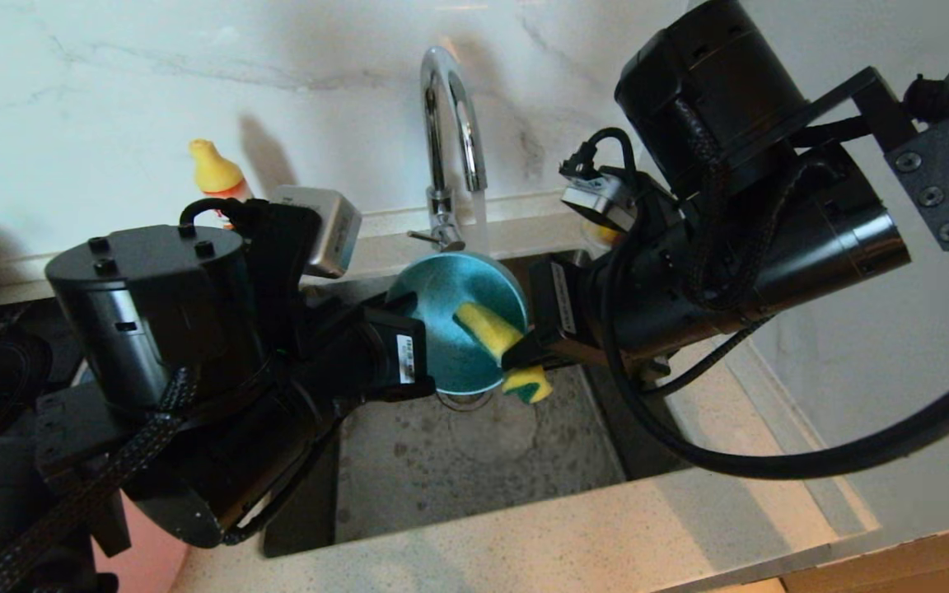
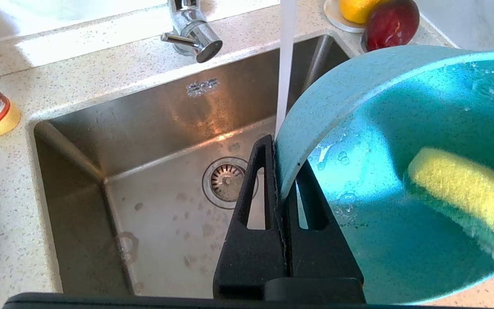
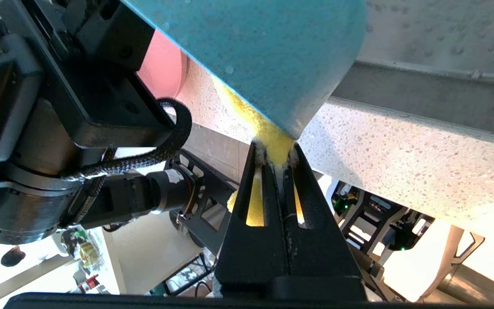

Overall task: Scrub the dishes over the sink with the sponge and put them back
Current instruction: Wipe the bowl

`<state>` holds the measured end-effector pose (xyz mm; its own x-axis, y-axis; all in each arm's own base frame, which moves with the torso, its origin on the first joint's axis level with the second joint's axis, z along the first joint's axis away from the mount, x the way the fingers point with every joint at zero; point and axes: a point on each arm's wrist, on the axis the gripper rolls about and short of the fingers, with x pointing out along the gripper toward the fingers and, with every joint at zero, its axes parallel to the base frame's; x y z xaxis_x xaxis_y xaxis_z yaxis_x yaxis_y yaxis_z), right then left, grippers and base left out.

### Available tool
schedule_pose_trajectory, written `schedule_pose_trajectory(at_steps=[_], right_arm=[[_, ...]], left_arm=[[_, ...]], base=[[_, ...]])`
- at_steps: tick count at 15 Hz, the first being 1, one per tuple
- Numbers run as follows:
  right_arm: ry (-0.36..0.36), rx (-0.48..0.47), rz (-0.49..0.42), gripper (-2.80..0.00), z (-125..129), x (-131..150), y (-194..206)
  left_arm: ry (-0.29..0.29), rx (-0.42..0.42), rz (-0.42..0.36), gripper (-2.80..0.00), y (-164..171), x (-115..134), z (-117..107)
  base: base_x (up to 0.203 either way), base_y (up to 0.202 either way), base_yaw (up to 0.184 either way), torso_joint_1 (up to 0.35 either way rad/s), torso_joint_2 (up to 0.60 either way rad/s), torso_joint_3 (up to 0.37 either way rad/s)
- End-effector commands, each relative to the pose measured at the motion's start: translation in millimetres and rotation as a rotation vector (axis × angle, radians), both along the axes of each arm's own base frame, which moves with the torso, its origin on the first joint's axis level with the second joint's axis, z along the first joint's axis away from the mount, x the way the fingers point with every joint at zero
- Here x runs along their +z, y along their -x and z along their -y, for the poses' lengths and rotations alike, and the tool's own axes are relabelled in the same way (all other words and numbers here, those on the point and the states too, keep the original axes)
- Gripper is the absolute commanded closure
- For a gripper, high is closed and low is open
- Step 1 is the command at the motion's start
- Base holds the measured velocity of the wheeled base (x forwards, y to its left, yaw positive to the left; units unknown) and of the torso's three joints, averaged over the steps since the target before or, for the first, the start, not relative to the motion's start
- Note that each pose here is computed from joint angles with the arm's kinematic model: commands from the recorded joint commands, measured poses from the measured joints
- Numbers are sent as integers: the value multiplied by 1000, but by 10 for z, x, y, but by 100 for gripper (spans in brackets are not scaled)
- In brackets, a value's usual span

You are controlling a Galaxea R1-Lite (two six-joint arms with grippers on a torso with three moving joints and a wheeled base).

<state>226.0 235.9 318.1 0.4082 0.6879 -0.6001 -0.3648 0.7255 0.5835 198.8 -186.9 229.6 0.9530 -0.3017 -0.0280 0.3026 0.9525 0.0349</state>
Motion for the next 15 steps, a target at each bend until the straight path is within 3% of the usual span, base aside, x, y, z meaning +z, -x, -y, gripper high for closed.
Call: schedule_pose_trajectory(at_steps=[1, 9, 15], right_arm=[[-17, -18, 15, 0, 74, 61, -7], [-93, -21, 110, 0, 107, 210, -26], [-75, 10, 100, 0, -69, 65, -113]], left_arm=[[4, 3, 5, 0, 4, 10, -5], [-23, -2, -11, 0, 11, -62, -5], [-31, -11, -19, 0, 40, -101, -11]], base=[[0, 0, 0, 0, 0, 0], [0, 0, 0, 0, 0, 0], [0, 0, 0, 0, 0, 0]])
